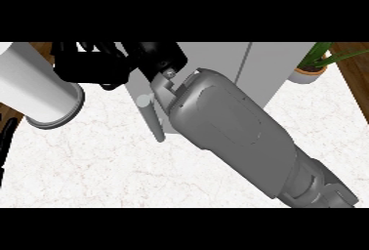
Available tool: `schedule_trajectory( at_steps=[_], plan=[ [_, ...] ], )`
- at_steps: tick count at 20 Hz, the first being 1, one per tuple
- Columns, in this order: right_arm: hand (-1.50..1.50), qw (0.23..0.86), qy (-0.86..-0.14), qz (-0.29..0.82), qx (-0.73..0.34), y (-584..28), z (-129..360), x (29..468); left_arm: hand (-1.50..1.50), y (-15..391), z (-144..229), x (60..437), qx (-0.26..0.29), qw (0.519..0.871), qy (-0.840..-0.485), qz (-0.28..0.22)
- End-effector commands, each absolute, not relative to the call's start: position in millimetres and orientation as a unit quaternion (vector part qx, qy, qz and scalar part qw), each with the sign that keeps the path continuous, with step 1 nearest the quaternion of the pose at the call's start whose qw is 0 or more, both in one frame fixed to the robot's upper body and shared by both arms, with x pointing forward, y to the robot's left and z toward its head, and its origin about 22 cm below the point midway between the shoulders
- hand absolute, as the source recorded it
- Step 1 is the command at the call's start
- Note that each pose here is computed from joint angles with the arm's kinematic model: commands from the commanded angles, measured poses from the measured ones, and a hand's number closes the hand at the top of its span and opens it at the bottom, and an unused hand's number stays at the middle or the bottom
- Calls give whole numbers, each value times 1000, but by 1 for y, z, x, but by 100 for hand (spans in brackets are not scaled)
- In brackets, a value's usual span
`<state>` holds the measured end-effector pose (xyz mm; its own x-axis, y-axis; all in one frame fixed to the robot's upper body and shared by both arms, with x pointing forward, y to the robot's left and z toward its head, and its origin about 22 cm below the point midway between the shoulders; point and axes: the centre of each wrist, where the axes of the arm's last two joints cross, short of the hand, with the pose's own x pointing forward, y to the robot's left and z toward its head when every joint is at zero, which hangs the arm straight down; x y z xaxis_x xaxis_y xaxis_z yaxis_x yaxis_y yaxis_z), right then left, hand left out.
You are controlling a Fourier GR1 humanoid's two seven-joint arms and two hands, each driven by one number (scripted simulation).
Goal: Pick up the wine, place it into the cabinet and close the cabinet
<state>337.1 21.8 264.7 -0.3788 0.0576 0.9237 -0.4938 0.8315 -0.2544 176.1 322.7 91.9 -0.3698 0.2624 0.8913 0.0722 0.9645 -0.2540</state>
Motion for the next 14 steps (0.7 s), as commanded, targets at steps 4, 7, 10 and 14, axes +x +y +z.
schedule_trajectory(
  at_steps=[4,7,10,14],
  plan=[
    [150,567,-784,239,86,-1,236,383,-150,316,91,182,-104,552,-823,84],
    [150,558,-793,237,62,-27,221,394,-150,324,94,185,-102,551,-824,85],
    [150,553,-796,245,35,-37,225,402,-150,314,97,182,-111,551,-824,80],
    [150,550,-795,252,46,-33,230,398,-150,319,106,197,-99,539,-832,84]
  ],
)
